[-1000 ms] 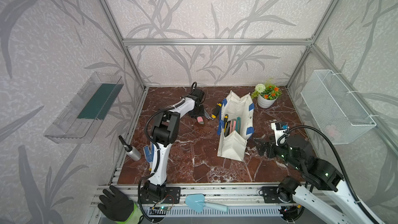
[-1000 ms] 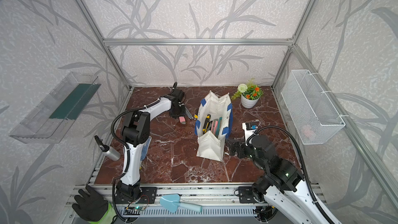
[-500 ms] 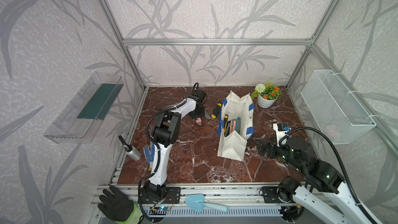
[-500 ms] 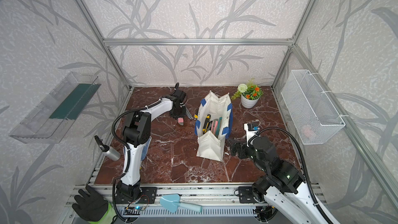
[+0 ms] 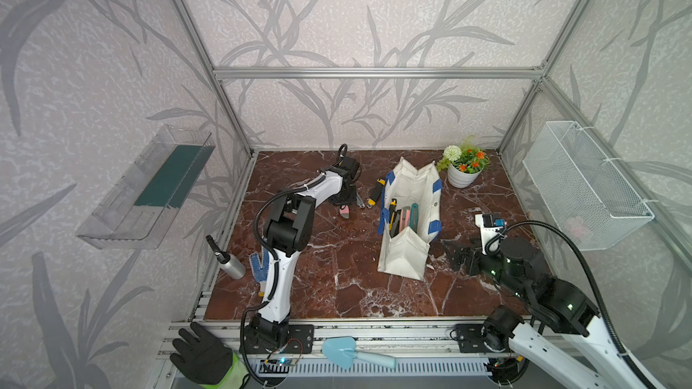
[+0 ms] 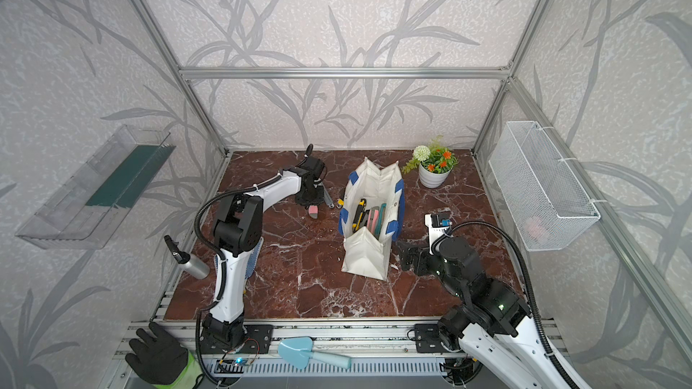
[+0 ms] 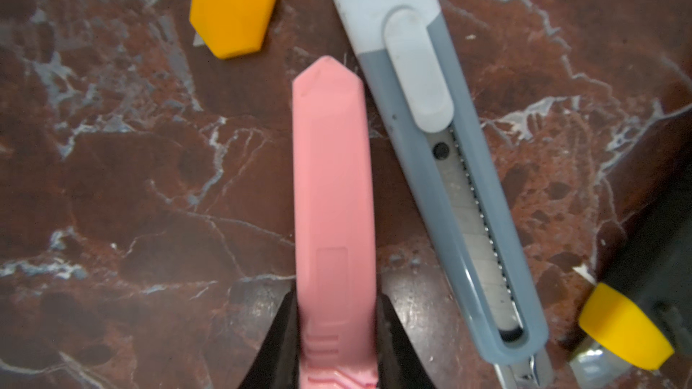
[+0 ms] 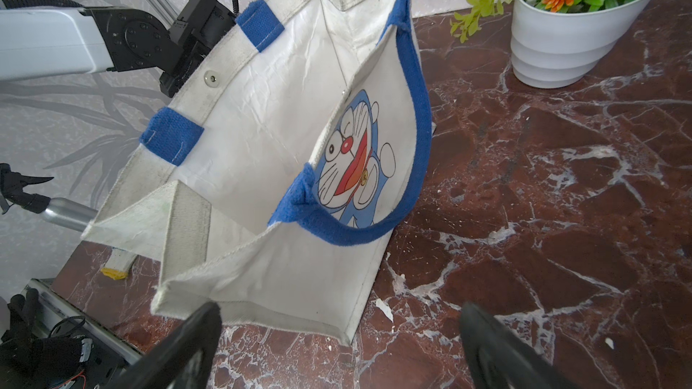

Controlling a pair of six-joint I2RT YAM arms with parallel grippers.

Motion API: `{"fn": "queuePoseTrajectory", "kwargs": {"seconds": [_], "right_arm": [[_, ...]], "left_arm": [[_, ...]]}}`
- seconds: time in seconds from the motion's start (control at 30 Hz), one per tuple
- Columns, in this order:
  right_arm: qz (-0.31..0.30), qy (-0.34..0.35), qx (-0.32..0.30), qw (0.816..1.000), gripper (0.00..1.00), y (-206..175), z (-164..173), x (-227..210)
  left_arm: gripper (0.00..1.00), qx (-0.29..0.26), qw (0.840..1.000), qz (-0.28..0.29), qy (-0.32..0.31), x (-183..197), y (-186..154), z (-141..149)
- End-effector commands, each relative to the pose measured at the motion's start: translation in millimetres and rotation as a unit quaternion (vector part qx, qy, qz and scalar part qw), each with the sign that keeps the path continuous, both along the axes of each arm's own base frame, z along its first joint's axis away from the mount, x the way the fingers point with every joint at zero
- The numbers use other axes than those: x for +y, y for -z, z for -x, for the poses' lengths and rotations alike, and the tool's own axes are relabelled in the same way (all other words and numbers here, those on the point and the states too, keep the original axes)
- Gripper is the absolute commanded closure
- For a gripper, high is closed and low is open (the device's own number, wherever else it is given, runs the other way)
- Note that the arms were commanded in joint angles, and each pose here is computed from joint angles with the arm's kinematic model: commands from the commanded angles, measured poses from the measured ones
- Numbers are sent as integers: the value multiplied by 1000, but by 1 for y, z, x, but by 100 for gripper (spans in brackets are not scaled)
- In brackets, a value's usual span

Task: Place the art knife into the pouch
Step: Pick up the utility knife at the center of the board, then place the utility knife in the pouch.

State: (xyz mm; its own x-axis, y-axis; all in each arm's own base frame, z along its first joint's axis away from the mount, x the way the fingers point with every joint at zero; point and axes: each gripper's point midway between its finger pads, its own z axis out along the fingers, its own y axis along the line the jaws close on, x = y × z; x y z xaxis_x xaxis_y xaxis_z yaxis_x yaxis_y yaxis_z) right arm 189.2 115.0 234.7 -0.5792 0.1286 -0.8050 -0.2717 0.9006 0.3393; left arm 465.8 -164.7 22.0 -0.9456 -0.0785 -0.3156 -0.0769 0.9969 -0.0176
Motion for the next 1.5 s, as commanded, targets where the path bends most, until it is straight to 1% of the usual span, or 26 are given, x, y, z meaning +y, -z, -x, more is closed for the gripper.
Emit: {"fn": "queuePoseTrajectory", "kwargs": {"seconds": [0.0, 0.17, 0.4, 0.5, 0.73, 0.93, 1.03, 1.27, 1.37, 1.47], "right_arm": [[-10, -8, -1, 1000, 1, -3, 2, 3], [-24, -48, -5, 999, 1, -7, 5, 17], [-47, -76, -4, 996, 1, -13, 4, 32], [-45, -77, -4, 996, 1, -16, 3, 34], [-47, -75, -6, 996, 1, -19, -1, 36], [-47, -72, -12, 996, 1, -25, -4, 36], [-50, -72, -15, 996, 1, -27, -4, 37], [-54, -64, -10, 996, 1, -26, -6, 36], [-54, -61, -9, 997, 1, -26, -5, 34], [-54, -58, -13, 997, 1, -26, -5, 32]], "left_arm": [[77, 42, 999, -25, 4, 12, 10, 27], [78, 20, 1000, -17, 6, 12, -16, 27], [81, -14, 1000, 20, 5, 4, -55, 27], [81, -33, 999, 35, 4, 1, -74, 27], [82, -74, 997, 25, 17, -4, -121, 37], [82, -116, 992, 29, 42, -20, -170, 50], [82, -144, 987, 31, 61, -31, -199, 54], [82, -195, 972, 75, 112, -69, -264, 58], [82, -212, 963, 85, 141, -90, -286, 66], [82, -222, 955, 96, 170, -113, -300, 77]]}}
